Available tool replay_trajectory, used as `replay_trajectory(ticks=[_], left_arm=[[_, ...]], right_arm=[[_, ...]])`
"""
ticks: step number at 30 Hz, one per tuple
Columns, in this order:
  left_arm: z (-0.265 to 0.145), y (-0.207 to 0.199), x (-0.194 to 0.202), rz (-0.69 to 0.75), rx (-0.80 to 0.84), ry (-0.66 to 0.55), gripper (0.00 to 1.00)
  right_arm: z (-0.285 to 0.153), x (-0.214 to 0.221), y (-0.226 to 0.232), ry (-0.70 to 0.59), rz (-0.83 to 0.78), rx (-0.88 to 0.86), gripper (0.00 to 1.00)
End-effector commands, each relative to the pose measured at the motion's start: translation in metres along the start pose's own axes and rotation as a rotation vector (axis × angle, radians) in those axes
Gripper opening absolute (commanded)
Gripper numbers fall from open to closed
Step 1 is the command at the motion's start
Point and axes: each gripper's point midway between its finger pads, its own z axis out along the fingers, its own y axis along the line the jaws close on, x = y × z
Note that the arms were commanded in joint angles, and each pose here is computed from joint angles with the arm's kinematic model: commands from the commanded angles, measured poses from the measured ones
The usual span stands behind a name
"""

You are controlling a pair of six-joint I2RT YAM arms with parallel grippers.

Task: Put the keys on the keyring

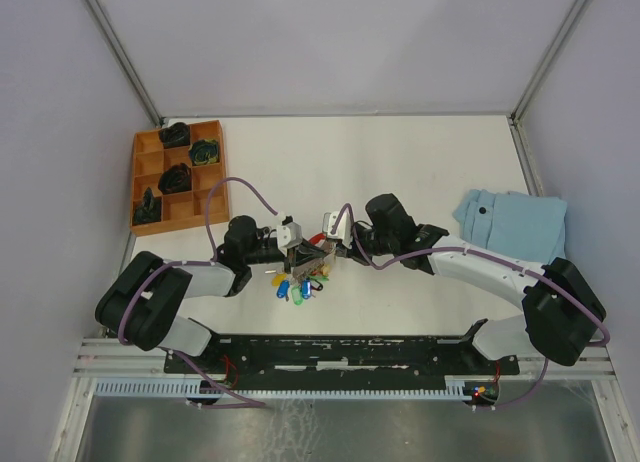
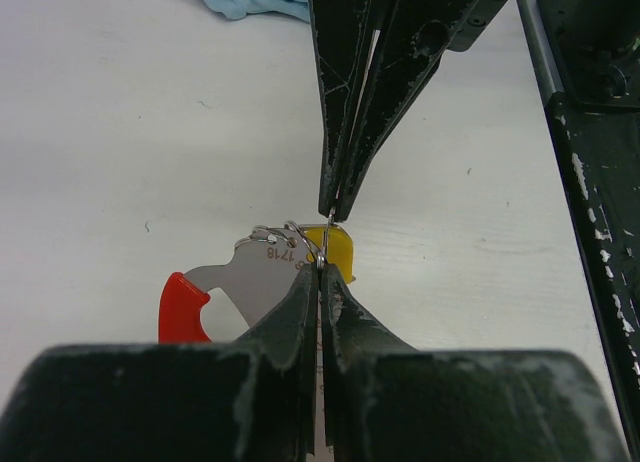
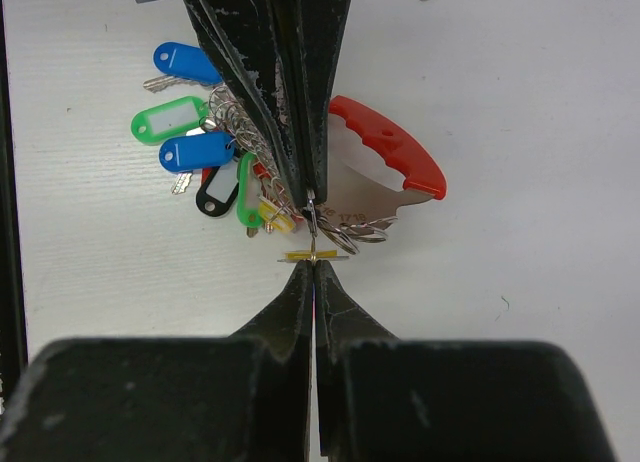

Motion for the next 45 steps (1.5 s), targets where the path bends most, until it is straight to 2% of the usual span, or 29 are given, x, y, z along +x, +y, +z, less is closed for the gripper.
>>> replay_trajectory(ticks=[1,45], left_arm=[[0.004,0.005,-0.020,0.055,0.019,-0.058,0.03],[0.010,-0.007,-0.023,0.034,0.106,-0.081,0.03]], right_arm=[[0.002,-0.018,-0.005,-0.050,-0.022,0.006,0.01],[0.008,-0.044,-0.012,-0.158,-0.045,0.037,0.01]])
